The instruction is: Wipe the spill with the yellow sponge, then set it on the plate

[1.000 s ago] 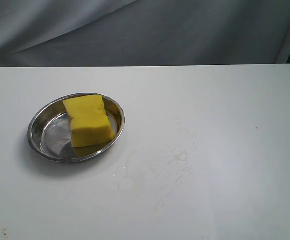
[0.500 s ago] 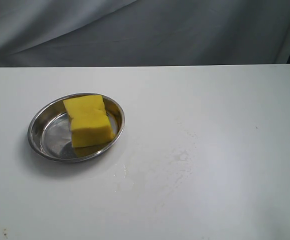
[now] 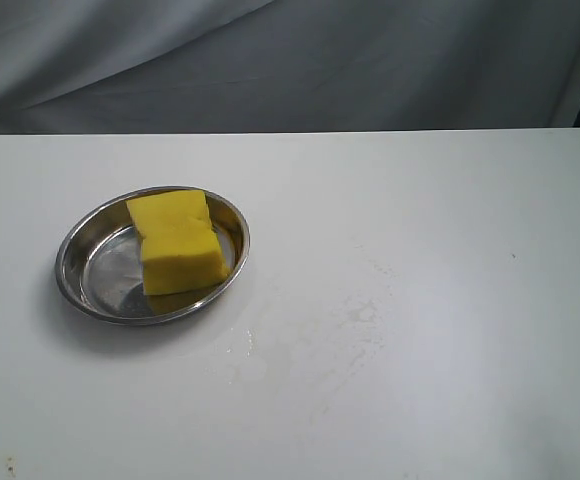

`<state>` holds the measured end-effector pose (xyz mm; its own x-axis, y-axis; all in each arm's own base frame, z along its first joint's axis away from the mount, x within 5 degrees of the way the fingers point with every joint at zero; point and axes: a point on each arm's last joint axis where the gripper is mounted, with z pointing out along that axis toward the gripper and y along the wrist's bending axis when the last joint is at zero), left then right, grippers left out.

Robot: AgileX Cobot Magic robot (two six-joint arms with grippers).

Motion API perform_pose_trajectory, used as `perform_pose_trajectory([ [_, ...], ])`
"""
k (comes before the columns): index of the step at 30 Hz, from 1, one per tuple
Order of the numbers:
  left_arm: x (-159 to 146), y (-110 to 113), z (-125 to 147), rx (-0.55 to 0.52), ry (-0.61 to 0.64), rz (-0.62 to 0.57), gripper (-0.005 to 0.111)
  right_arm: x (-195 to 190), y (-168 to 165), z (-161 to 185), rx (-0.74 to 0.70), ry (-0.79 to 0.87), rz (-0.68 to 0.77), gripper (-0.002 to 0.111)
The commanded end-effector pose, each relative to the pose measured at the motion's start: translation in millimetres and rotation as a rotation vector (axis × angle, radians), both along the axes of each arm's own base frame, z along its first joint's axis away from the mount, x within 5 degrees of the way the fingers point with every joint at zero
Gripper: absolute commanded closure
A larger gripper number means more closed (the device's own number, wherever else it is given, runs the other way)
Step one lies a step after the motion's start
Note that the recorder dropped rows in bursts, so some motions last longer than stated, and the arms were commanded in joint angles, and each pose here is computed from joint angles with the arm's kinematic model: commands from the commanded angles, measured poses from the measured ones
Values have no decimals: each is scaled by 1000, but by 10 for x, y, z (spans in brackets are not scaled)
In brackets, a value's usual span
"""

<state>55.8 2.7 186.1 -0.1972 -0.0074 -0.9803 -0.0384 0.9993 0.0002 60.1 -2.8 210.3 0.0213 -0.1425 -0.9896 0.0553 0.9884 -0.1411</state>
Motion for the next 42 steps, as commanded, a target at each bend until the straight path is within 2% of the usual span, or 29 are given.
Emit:
perform_pose_trajectory([
  [1,-2,1,30,-6,-17,3,107,-7,-4,-110,-8,110,-7,108],
  [13,-3,1,31,-6,-19,3,107,-41,-5,-132,54,116,-13,108],
  [22,-3,1,31,-6,-19,3,107,-65,1,-272,66,272,-12,108],
  [42,-3,1,31,-6,-19,3,107,-65,1,-273,62,273,-11,108],
])
